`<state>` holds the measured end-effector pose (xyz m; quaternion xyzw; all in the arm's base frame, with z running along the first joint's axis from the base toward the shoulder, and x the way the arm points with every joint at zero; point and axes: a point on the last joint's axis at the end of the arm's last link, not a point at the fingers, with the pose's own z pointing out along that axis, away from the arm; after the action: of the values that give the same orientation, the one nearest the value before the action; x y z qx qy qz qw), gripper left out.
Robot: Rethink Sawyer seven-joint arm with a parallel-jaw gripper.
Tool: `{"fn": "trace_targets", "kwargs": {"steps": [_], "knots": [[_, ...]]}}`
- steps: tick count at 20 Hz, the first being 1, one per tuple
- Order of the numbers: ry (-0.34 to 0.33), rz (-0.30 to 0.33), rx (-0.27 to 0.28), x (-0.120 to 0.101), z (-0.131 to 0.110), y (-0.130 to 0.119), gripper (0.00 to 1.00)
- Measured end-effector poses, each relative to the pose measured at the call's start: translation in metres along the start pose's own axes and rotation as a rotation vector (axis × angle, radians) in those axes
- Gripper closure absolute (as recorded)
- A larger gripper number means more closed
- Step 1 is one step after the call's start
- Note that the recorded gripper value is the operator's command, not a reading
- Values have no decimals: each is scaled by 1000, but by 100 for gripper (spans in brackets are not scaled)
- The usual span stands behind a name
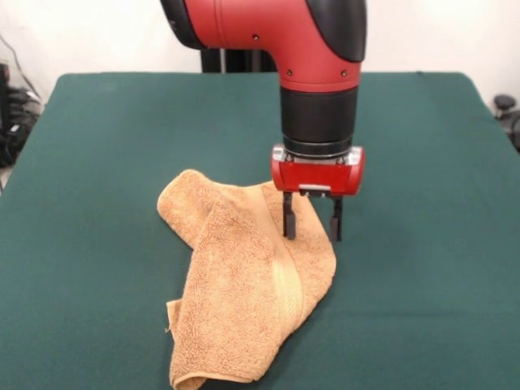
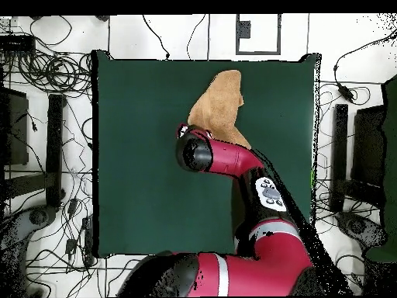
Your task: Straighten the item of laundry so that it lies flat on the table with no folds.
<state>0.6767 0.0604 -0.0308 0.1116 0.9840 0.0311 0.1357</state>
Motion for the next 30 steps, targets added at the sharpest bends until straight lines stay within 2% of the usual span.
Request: {"fn": "trace_targets", "kwargs": {"steps": [8, 15, 21, 30], "knots": [[35, 2, 19, 9, 4, -9, 0], [59, 28, 21, 10, 4, -24, 0], [79, 58, 5, 15, 5, -35, 0], [92, 59, -29, 21, 4, -33, 0]]}}
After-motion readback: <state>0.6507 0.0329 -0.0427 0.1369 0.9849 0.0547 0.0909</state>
